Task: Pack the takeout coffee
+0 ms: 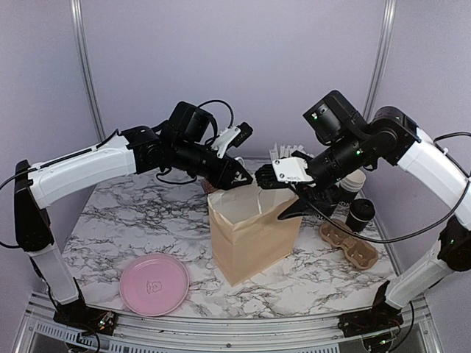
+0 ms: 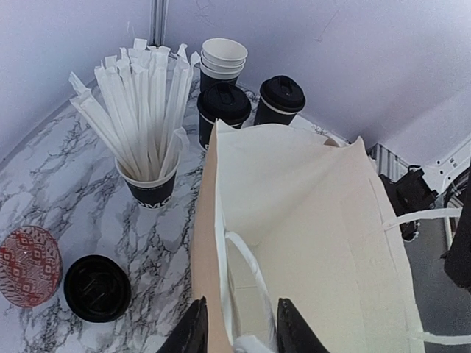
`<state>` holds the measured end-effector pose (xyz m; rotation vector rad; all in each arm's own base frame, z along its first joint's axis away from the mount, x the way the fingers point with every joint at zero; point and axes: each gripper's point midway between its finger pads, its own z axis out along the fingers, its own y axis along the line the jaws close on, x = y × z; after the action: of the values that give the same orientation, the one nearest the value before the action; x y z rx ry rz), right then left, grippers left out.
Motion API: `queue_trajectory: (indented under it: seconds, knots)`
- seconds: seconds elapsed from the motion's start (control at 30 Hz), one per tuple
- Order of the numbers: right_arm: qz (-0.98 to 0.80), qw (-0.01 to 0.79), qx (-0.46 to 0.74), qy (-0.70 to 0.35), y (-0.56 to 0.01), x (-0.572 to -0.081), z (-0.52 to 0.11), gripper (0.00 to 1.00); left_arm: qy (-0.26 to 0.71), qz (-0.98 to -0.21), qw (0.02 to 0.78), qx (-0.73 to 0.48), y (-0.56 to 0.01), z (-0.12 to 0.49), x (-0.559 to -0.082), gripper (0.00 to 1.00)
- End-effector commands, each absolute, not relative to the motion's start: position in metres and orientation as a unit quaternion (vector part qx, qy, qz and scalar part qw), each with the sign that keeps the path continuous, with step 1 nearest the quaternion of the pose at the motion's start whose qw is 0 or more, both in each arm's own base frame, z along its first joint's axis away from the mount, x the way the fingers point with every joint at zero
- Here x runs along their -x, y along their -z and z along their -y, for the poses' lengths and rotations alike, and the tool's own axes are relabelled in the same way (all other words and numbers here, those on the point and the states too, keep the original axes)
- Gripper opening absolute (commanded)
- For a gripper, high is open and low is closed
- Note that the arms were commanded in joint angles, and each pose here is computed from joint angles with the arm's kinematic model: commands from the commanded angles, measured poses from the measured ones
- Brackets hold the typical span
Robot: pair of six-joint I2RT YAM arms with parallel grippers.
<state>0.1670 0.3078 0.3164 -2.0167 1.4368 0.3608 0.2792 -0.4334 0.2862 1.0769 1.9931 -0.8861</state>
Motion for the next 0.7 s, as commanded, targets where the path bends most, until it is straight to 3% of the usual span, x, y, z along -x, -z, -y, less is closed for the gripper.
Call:
queue_trajectory:
  seconds: [0.0, 0.33, 0.5, 0.67]
  knots:
    - [-0.534, 0.341, 0.761, -0.144, -0.333, -0.164, -0.309, 0.68, 0.363, -0.767, 0.319, -0.421, -0.28, 0.44, -0.276, 0.28]
    - [-0.519, 0.397, 0.737, -0.176, -0.385, -0.174, -0.283, 0.71, 0.353, -0.773, 0.311, -0.425, -0.277, 0.436, -0.278, 0.03]
    - [-0.535, 0.414, 0.714, -0.182, -0.4, -0.183, -0.266, 0.73, 0.347, -0.766, 0.317, -0.438, -0.285, 0.432, -0.275, 0.0]
    - [-0.642, 0.391, 0.639, -0.166, -0.376, -0.229, -0.223, 0.73, 0.335, -0.76, 0.314, -0.461, -0.287, 0.422, -0.266, 0.0]
